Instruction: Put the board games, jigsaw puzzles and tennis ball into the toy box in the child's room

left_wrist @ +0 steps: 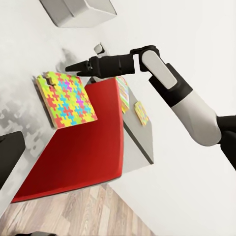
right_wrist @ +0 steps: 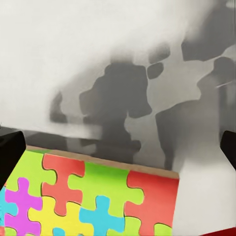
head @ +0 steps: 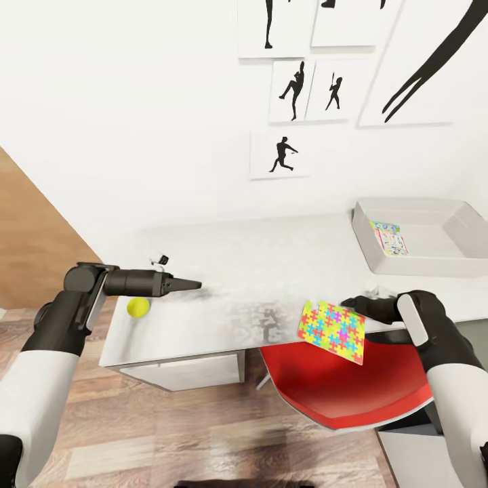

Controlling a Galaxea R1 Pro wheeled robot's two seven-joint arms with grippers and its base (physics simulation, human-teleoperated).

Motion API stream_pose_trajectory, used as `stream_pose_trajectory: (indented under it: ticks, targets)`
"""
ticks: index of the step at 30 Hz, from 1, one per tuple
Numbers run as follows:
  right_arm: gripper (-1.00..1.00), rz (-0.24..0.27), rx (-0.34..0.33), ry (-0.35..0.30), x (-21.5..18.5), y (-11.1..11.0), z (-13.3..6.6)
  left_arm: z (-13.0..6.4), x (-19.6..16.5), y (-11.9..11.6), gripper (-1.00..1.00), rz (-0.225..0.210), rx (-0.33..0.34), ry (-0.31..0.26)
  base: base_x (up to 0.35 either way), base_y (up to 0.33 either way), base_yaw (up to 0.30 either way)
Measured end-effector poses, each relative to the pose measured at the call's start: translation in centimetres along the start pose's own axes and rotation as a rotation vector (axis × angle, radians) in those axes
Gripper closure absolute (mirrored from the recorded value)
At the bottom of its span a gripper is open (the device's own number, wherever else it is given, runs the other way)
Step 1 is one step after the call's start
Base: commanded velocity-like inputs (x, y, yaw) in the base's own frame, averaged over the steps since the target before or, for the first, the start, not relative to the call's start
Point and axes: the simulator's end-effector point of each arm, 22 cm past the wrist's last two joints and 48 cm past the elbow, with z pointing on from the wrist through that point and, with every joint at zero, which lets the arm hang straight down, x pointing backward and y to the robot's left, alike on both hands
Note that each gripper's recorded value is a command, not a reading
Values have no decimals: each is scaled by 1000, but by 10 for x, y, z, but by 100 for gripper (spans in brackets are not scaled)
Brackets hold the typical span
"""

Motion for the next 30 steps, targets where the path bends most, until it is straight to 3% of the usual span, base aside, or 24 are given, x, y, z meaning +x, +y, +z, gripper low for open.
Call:
stream_pose_trajectory:
  ticks: [16, 24, 30]
  targets:
    - [-100, 22, -7, -4, 0, -4, -2, 0, 7, 3, -100, -14, -1, 2, 0, 0, 0]
    - [-100, 65, -74, 14, 6, -3, -7, 0, 7, 3, -100, -15, -1, 2, 0, 0, 0]
    - [-100, 77, -76, 16, 6, -11, -9, 0, 7, 3, -100, -15, -2, 3, 0, 0, 0]
